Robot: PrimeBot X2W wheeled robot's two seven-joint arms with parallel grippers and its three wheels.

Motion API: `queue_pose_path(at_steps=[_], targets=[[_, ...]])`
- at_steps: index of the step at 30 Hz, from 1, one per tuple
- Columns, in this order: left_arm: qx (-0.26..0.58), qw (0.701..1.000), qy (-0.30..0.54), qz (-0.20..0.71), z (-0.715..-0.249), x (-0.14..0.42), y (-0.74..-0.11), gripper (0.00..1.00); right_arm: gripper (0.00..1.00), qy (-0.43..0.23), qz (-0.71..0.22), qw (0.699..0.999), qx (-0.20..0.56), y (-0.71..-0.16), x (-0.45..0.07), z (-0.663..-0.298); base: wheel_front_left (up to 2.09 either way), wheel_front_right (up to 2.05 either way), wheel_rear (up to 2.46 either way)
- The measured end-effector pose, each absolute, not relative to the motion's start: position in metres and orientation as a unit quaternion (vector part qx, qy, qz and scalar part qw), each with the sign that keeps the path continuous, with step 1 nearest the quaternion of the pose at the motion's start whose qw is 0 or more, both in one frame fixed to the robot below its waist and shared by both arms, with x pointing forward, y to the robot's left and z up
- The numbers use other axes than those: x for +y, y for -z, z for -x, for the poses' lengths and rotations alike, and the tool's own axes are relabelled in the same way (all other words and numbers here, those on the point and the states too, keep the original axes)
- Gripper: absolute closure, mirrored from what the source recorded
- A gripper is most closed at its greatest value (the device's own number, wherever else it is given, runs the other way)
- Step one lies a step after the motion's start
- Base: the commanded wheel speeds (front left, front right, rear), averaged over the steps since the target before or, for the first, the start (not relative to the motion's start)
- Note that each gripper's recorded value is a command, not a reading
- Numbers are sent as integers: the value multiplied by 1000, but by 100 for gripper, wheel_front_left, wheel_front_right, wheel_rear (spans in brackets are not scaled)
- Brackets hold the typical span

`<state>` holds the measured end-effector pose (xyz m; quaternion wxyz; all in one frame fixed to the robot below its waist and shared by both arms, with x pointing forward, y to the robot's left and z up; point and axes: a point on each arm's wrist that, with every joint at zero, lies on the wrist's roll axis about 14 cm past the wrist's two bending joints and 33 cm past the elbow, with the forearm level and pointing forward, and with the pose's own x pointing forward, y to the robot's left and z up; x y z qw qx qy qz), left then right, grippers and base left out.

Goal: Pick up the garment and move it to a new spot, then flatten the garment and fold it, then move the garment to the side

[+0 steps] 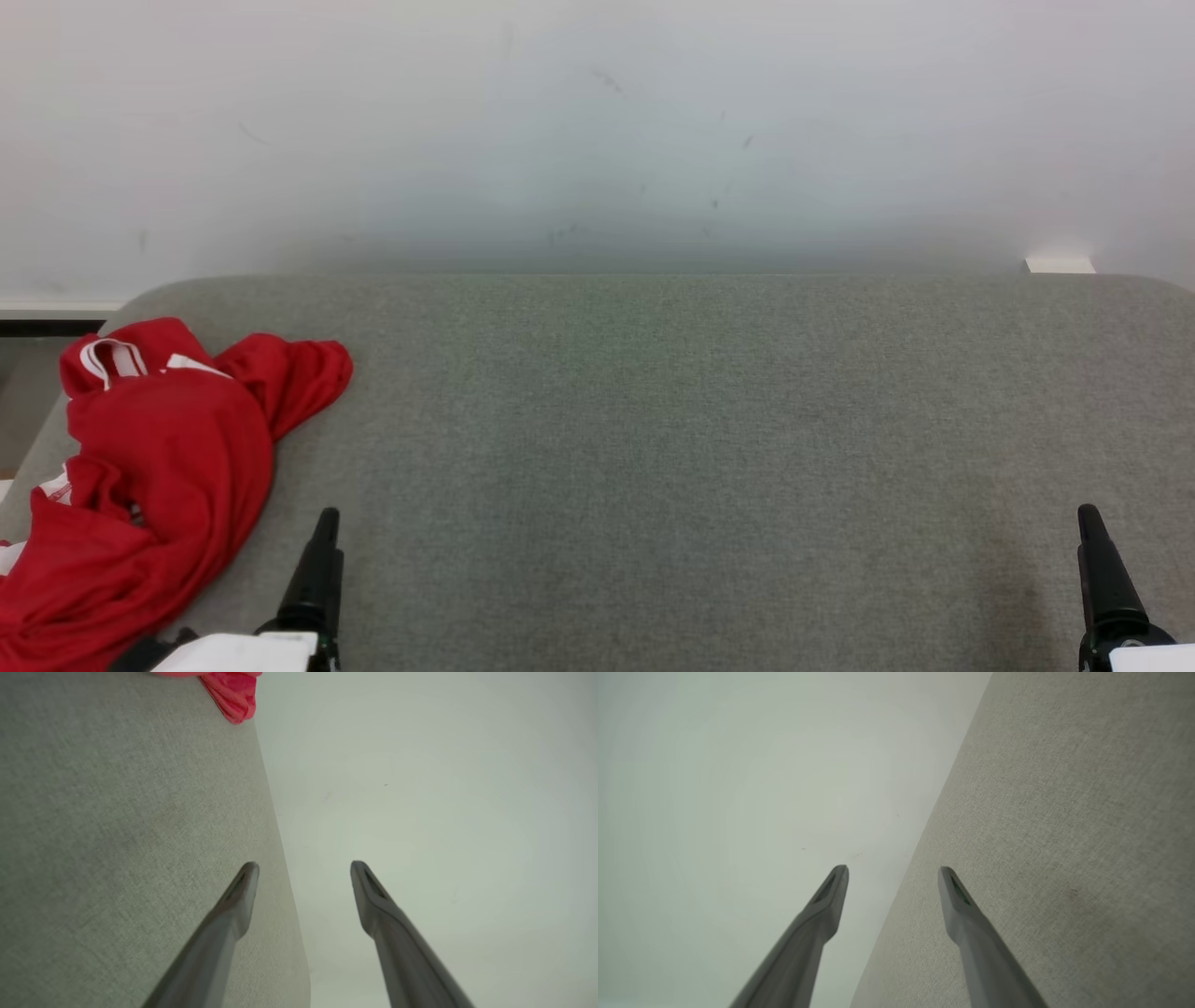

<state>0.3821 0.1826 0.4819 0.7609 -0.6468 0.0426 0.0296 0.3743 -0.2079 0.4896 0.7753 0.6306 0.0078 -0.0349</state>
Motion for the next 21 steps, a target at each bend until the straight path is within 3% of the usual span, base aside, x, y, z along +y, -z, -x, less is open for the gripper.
queue_pose_path(at_steps=[10,21], targets=[[55,836,-26,545,-385,172,-485,0,0,22,-535,845,-6,-503,-210,-374,0,0,0],[58,890,-14,453,-386,163,-486,0,0,11,-435,900,-8,-507,-208,-371,0,0,0]])
